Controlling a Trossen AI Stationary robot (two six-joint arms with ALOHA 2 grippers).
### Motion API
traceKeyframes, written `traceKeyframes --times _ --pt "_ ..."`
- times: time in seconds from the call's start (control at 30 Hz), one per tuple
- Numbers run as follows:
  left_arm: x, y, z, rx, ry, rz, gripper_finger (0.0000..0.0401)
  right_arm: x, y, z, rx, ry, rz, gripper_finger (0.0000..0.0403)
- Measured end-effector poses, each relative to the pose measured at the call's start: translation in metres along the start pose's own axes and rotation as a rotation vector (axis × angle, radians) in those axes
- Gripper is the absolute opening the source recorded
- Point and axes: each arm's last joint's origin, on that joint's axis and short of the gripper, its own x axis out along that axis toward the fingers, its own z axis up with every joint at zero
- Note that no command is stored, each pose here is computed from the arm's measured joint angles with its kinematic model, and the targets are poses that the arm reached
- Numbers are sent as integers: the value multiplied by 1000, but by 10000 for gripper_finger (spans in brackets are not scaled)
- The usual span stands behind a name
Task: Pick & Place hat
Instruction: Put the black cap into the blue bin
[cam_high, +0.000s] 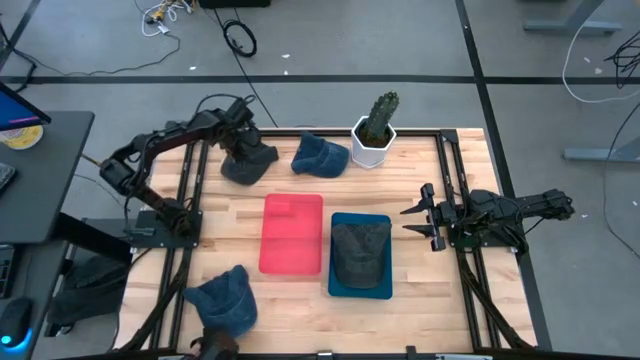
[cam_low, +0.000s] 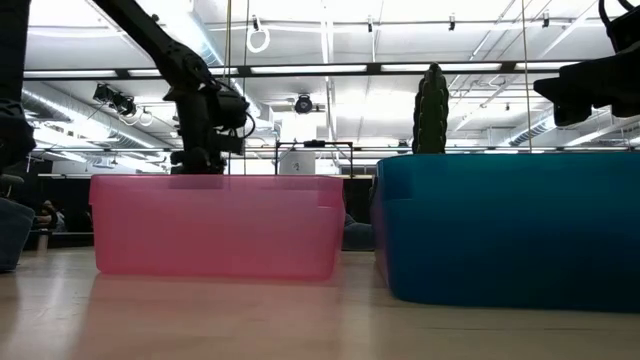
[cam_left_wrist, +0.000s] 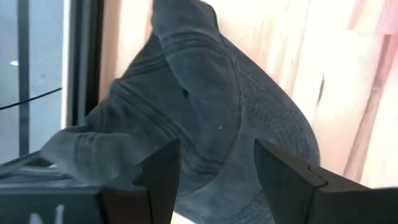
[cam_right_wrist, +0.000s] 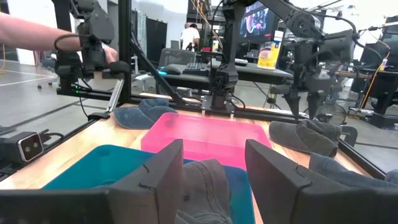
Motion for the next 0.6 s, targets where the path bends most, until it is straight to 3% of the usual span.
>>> traceKeyframes --times 0.4,0.5,0.6 --pt "41 4 0 -19 149 -23 202 0 0 0 0 0 0 176" --pt "40 4 0 -20 153 -26 174 0 0 0 0 0 0 176" --pt "36 8 3 -26 162 -23 111 0 0 0 0 0 0 176"
